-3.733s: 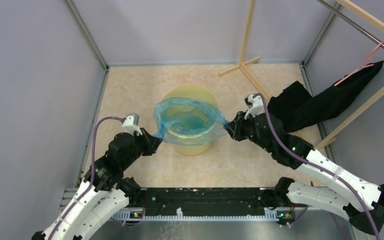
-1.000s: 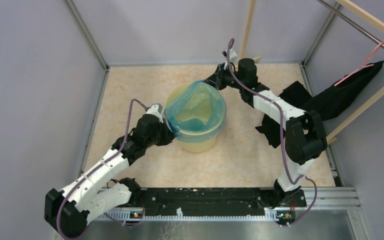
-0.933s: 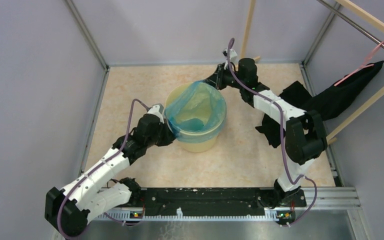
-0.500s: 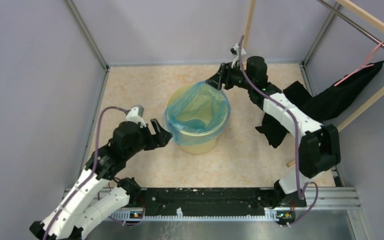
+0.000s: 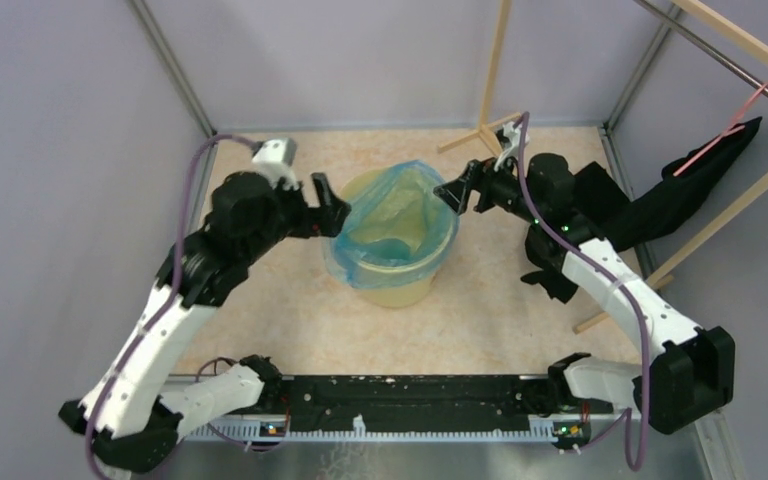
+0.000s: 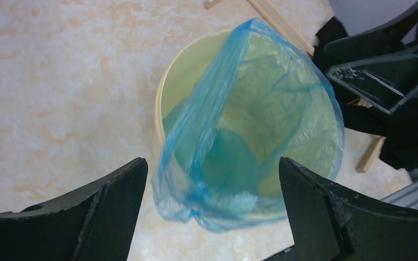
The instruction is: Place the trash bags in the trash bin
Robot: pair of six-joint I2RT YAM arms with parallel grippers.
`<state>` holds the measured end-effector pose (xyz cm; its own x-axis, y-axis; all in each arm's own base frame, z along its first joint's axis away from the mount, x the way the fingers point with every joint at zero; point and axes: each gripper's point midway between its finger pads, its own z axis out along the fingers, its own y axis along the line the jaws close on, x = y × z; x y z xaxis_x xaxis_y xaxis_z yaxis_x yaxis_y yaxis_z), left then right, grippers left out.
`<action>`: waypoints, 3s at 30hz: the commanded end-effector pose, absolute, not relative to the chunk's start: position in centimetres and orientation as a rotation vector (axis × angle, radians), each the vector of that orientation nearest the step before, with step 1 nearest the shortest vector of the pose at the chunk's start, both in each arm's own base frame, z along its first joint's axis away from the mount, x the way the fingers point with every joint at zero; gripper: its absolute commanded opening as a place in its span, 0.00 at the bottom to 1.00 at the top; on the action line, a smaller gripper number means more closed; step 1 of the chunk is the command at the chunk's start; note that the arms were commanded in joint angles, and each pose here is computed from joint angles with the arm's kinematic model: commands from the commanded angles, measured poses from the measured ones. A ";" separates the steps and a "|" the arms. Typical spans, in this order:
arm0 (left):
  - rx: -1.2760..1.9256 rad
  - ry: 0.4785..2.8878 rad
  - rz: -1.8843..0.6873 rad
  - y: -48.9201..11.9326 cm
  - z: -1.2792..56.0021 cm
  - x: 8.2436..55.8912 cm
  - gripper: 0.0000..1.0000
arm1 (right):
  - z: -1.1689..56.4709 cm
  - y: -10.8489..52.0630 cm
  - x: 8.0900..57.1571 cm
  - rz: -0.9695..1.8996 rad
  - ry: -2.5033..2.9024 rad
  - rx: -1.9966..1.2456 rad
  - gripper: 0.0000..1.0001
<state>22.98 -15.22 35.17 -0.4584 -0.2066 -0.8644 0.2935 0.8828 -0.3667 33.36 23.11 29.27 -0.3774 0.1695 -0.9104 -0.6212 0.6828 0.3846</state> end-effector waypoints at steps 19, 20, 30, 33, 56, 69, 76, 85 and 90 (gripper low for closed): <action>0.465 2.073 -0.667 -23.9 31.3 35.5 0.58 | 28.4 21.6 34.3 0.871 1.724 -0.378 0.82; 0.462 2.078 -0.675 -24.0 31.2 35.4 0.55 | 28.4 21.6 34.3 0.873 1.722 -0.379 0.82; 0.433 2.112 -0.682 -23.4 29.9 35.5 0.46 | 28.8 21.8 34.1 0.892 1.708 -0.383 0.82; 0.429 2.117 -0.688 -23.3 29.8 35.5 0.41 | 28.9 21.7 34.0 0.892 1.704 -0.384 0.82; 0.325 2.076 -0.598 -20.3 30.9 37.3 0.00 | 28.4 21.9 34.2 0.898 1.711 -0.384 0.82; 0.128 2.024 -0.588 -16.4 30.8 41.6 0.00 | 28.1 22.1 34.4 0.910 1.715 -0.386 0.81; 0.062 2.064 -0.775 -15.7 27.3 42.9 0.00 | 28.0 22.3 34.4 0.919 1.716 -0.390 0.81; 0.031 2.145 -0.924 -16.7 22.6 43.6 0.00 | 27.8 22.6 34.4 0.941 1.718 -0.397 0.73; -0.025 2.224 -0.889 -15.6 20.5 42.4 0.00 | 27.9 22.5 34.5 0.933 1.721 -0.393 0.73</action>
